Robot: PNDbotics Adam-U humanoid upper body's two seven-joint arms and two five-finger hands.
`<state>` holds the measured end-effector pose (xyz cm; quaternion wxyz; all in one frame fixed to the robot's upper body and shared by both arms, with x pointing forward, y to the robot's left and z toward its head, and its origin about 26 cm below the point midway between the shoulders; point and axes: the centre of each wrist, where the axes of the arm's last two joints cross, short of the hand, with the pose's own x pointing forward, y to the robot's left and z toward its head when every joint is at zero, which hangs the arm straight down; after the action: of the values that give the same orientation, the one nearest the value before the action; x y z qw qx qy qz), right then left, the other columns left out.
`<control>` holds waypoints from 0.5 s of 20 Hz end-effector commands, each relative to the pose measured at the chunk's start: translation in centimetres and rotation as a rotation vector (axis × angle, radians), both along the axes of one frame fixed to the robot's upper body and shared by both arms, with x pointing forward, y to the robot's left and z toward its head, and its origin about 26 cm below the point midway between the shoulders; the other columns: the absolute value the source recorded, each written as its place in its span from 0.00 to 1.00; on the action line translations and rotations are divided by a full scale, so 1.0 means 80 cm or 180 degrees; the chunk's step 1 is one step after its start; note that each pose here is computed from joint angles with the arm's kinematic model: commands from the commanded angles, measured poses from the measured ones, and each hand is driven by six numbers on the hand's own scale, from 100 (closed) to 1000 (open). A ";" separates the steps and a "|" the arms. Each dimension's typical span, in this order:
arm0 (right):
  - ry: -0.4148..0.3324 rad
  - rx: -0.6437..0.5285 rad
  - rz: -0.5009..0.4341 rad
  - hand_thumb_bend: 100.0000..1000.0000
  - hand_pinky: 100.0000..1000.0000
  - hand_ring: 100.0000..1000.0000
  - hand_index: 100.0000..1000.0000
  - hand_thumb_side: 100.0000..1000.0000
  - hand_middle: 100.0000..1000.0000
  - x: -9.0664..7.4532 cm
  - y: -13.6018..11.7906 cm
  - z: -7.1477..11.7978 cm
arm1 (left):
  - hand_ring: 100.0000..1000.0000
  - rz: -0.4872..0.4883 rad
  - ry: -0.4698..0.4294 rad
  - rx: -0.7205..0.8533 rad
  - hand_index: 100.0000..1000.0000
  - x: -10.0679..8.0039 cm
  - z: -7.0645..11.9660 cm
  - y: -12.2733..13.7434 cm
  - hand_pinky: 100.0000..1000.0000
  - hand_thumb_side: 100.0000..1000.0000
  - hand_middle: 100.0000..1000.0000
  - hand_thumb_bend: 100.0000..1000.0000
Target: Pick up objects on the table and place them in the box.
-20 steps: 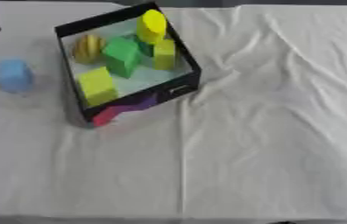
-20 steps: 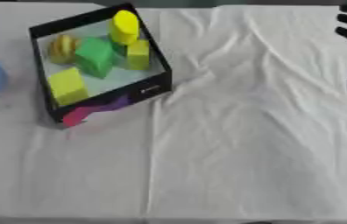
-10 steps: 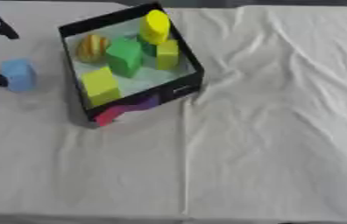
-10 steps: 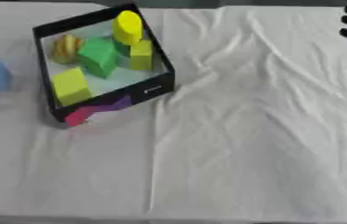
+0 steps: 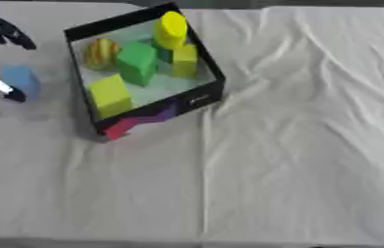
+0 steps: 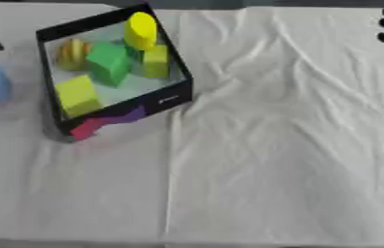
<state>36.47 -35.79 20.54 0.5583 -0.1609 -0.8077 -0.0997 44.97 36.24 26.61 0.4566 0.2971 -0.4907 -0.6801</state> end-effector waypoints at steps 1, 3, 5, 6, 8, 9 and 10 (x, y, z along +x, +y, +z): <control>-0.0094 -0.0066 -0.0022 0.00 0.81 0.79 0.81 0.71 0.68 -0.002 -0.003 0.016 | 0.88 0.0096 -0.0164 0.0014 0.86 0.000 0.014 0.009 0.89 0.31 0.78 0.70; -0.0086 -0.0061 -0.0023 0.00 0.81 0.79 0.81 0.72 0.68 -0.002 -0.003 0.015 | 0.88 0.0138 -0.0206 0.0011 0.86 0.002 0.010 0.011 0.89 0.30 0.78 0.72; -0.0076 -0.0059 -0.0023 0.00 0.81 0.79 0.81 0.72 0.68 -0.002 -0.002 0.013 | 0.88 0.0195 -0.0257 0.0023 0.85 0.003 0.007 0.014 0.88 0.29 0.77 0.73; -0.0072 -0.0058 -0.0020 0.00 0.81 0.79 0.81 0.72 0.68 -0.002 -0.002 0.013 | 0.88 0.0225 -0.0278 0.0033 0.85 0.004 0.006 0.015 0.88 0.29 0.77 0.73; -0.0066 -0.0060 -0.0013 0.00 0.81 0.79 0.81 0.72 0.68 -0.002 -0.001 0.012 | 0.88 0.0291 -0.0312 0.0041 0.85 0.005 0.003 0.019 0.88 0.28 0.77 0.74; -0.0062 -0.0060 -0.0011 0.00 0.81 0.79 0.81 0.72 0.68 -0.002 -0.001 0.012 | 0.88 0.0324 -0.0330 0.0047 0.85 0.005 0.002 0.022 0.88 0.28 0.78 0.74; -0.0058 -0.0060 -0.0011 0.00 0.81 0.79 0.81 0.72 0.68 -0.002 -0.001 0.011 | 0.88 0.0353 -0.0350 0.0054 0.85 0.005 0.001 0.024 0.88 0.27 0.78 0.74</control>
<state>36.52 -35.61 20.37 0.5613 -0.1585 -0.8061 -0.1003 45.57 37.53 25.03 0.4705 0.3423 -0.4859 -0.6521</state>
